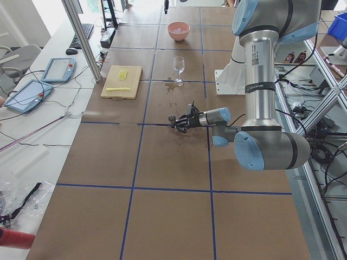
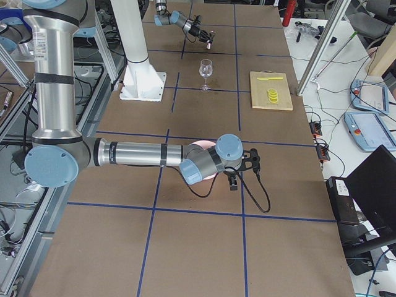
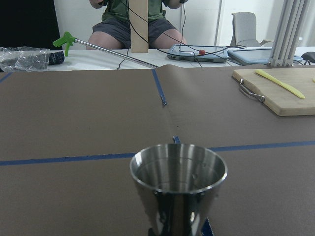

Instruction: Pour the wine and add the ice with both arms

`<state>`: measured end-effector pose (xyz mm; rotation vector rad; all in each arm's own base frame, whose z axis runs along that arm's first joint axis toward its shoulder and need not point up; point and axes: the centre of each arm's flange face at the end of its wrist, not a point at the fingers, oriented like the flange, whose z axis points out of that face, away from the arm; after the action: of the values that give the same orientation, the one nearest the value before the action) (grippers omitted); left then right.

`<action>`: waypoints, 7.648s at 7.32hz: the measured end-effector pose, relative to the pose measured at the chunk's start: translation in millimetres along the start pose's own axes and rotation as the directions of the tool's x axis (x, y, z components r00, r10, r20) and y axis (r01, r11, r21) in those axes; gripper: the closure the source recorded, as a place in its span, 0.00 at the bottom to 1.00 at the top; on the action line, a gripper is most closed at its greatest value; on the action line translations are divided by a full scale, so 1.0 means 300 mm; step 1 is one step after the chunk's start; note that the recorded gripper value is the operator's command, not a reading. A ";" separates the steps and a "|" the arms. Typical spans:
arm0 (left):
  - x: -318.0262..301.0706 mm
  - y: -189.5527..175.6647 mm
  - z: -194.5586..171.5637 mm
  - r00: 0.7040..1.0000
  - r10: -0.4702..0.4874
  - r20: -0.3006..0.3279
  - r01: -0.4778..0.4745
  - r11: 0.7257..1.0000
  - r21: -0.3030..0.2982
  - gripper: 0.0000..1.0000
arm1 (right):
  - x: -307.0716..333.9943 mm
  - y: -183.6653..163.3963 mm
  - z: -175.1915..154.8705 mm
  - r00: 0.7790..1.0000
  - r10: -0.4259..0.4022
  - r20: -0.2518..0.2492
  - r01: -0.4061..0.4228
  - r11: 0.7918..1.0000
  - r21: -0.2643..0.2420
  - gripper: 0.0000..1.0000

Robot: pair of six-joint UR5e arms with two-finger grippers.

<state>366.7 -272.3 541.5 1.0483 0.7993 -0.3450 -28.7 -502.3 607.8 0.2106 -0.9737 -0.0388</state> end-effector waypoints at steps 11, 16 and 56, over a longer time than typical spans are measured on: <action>0.010 0.025 -0.036 0.998 0.048 -0.044 -0.051 0.995 -0.080 0.01 | -0.002 -0.003 -0.001 1.000 -0.001 0.000 0.001 1.000 0.001 0.00; -0.247 -0.076 -0.170 0.927 0.287 -0.243 -0.368 0.827 -0.426 0.01 | -0.098 -0.026 -0.061 0.994 0.111 0.023 -0.112 0.993 0.034 0.00; -1.089 -1.128 0.259 0.993 0.110 0.029 -0.043 0.603 -0.796 0.00 | -2.070 0.141 0.143 0.845 0.532 0.056 -0.529 0.846 -0.063 1.00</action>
<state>-26.6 -538.4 584.5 0.2028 0.7191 0.0741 -416.5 -389.1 132.3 -0.1111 -1.0745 0.4465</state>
